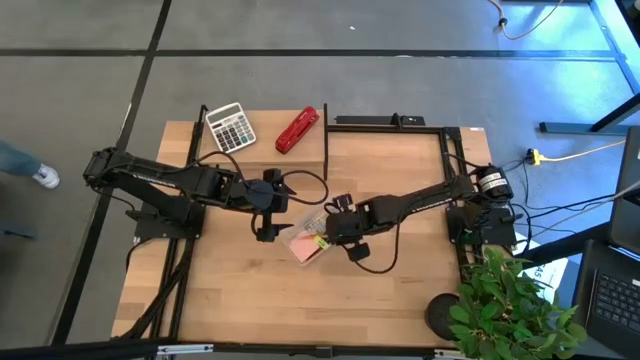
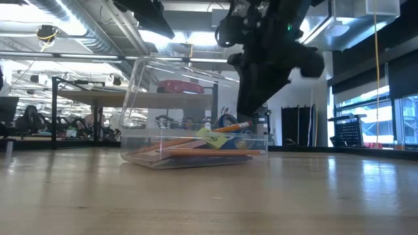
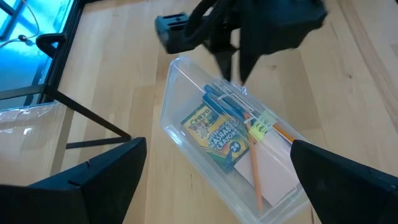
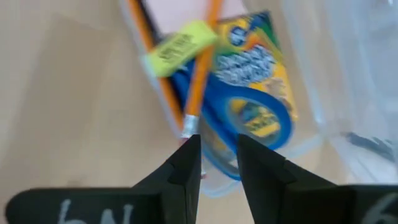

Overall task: Pack school essentials
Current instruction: Close the transparent supply box

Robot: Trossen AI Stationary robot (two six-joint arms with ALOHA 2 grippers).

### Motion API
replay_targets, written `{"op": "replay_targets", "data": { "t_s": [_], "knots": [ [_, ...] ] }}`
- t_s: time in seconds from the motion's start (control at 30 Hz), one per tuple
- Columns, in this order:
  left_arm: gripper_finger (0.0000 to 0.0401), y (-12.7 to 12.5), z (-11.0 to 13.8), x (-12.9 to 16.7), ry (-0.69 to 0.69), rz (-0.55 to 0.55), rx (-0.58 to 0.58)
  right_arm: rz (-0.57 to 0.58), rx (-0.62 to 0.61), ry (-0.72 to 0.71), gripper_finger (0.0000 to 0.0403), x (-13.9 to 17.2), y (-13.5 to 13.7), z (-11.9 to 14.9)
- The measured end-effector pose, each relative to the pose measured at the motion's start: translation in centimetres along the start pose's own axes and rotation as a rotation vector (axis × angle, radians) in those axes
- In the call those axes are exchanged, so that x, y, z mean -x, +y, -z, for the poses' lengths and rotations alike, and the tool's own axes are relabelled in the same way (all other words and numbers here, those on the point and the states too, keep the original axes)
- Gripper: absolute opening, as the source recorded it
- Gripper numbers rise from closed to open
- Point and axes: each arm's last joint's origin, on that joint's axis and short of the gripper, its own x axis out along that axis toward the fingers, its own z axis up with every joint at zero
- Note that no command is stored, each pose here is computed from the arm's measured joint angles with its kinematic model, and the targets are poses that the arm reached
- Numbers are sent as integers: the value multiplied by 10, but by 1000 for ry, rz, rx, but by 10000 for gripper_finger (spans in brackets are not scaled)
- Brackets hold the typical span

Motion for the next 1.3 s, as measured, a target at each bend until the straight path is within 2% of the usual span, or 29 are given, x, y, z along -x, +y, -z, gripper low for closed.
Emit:
{"op": "replay_targets", "data": {
  "t_s": [0.27, 0.43, 0.57, 0.63, 0.8, 0.97, 1.17, 1.3],
  "knots": [
    [393, 0, 0, 0, 0, 0, 0, -161, -32, 21, 104, 21, 13, -10],
    [393, 0, 0, 0, 0, 0, 24, -193, -83, 39, 104, 40, 19, -15],
    [393, 1, 0, 0, 3, -26, 69, -183, -145, -39, 104, 64, 13, -24],
    [393, 1, 2, -1, 18, -57, 77, -149, -158, -79, 104, 74, 7, -28],
    [393, -1, 8, -5, 39, -59, 115, 29, -219, -170, 104, 87, -19, -39],
    [393, -10, 17, -9, 69, 0, 110, 97, -230, -234, 104, 83, -49, -40],
    [393, -18, 22, -13, 60, 19, 104, 139, -315, -258, 104, 76, -83, -33],
    [393, -19, 32, -20, 71, 7, 147, 41, -334, -225, 104, 53, -88, -18]
  ]
}}
